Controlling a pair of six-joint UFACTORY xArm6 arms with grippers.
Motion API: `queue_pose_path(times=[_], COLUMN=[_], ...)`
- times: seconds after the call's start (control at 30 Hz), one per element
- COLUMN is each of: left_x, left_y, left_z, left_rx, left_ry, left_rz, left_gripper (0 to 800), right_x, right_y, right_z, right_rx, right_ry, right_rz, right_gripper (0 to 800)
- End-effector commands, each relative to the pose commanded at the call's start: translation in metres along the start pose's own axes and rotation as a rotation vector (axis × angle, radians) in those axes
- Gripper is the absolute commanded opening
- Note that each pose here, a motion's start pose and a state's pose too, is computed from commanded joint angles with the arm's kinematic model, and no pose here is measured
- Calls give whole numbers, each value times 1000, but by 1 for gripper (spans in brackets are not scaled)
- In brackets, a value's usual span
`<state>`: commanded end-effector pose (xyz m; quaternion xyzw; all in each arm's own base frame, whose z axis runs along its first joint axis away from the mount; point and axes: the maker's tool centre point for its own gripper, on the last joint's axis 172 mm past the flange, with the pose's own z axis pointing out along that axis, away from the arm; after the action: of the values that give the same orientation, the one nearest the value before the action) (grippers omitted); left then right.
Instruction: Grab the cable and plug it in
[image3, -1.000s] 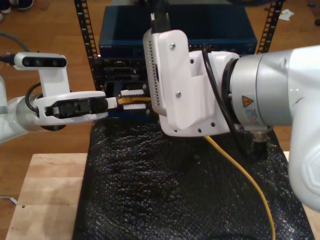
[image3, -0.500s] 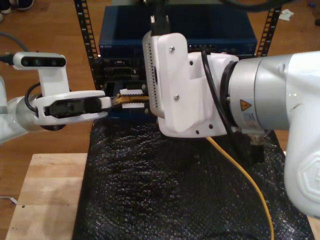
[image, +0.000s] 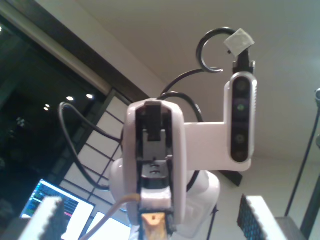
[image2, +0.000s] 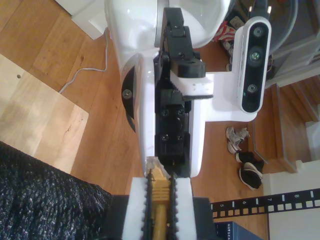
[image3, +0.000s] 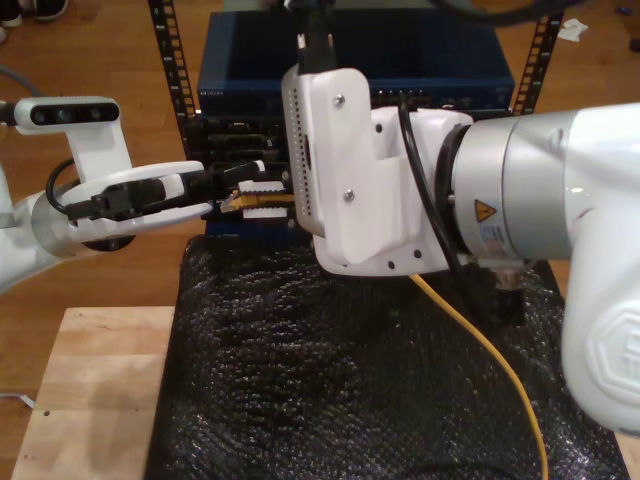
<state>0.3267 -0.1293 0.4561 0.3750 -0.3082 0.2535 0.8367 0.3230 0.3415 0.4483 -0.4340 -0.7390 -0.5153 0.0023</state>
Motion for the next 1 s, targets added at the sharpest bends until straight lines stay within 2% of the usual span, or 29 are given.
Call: queue_pose_path(times=[0.17,0.33,0.53,0.63,0.83,1.0], left_x=[1,4,13,12,-4,-10], left_y=[-12,-21,-31,-40,-52,-52], left_z=[-4,-6,-20,-27,-59,-69], left_rx=[54,113,225,305,473,548], left_ry=[-3,-20,-31,-63,-166,-267], left_rz=[8,26,66,76,52,53], left_gripper=[794,797,797,797,797,797], right_x=[-10,-50,-90,-94,-116,-151], right_y=[8,27,48,53,48,43], right_z=[5,0,-17,-21,-20,-30], right_rx=[-4,-39,-96,-105,-95,-98], right_ry=[-21,-92,-159,-166,-203,-260], right_rz=[48,120,214,219,248,293], right_gripper=[1,1,1,1,0,0])
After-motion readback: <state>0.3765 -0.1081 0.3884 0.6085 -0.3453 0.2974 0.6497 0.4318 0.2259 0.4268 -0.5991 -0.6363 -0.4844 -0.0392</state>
